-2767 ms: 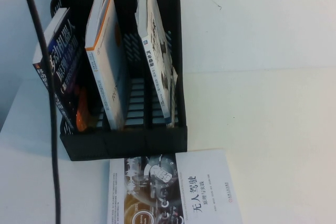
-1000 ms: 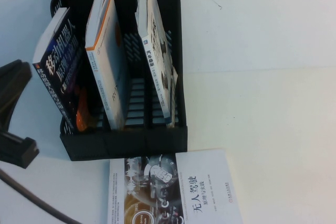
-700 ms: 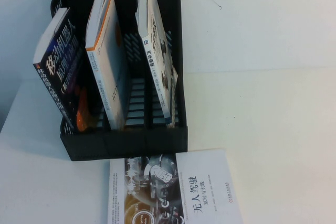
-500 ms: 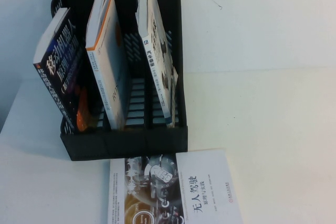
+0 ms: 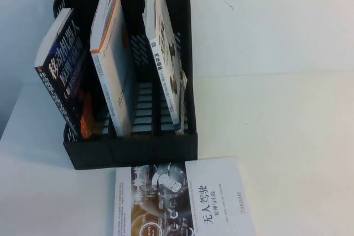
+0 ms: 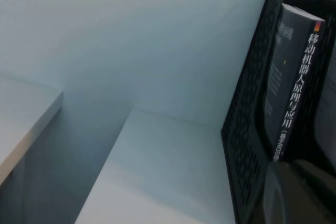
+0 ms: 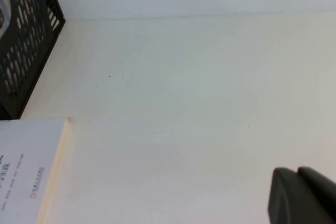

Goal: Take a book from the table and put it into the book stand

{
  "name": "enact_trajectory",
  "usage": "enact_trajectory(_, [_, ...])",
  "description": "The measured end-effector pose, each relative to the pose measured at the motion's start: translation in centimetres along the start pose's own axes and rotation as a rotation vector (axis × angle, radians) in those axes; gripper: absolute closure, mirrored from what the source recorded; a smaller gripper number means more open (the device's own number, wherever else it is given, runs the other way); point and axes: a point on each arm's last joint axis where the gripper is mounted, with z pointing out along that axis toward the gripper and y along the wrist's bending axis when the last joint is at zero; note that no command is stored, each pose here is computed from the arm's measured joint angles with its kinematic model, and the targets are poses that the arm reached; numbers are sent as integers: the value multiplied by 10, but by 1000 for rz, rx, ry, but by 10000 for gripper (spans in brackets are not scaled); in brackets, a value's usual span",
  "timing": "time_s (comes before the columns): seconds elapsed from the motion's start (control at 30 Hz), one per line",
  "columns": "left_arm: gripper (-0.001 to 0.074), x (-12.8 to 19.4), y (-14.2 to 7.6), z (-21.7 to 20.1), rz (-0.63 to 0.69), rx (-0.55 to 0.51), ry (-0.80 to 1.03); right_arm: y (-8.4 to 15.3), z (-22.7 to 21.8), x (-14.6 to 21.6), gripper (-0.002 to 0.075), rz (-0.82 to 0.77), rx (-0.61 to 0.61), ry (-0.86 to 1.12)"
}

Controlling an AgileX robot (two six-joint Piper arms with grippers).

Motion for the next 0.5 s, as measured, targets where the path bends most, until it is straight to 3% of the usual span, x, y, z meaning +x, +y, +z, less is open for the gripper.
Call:
enact_trajectory(0.33, [738, -1, -1, 0, -17, 11, -12, 0, 0, 0, 718, 0, 0, 0])
enact_trajectory(0.5, [738, 13, 4, -4, 83, -36, 129, 0, 0, 0, 718, 0, 0, 0])
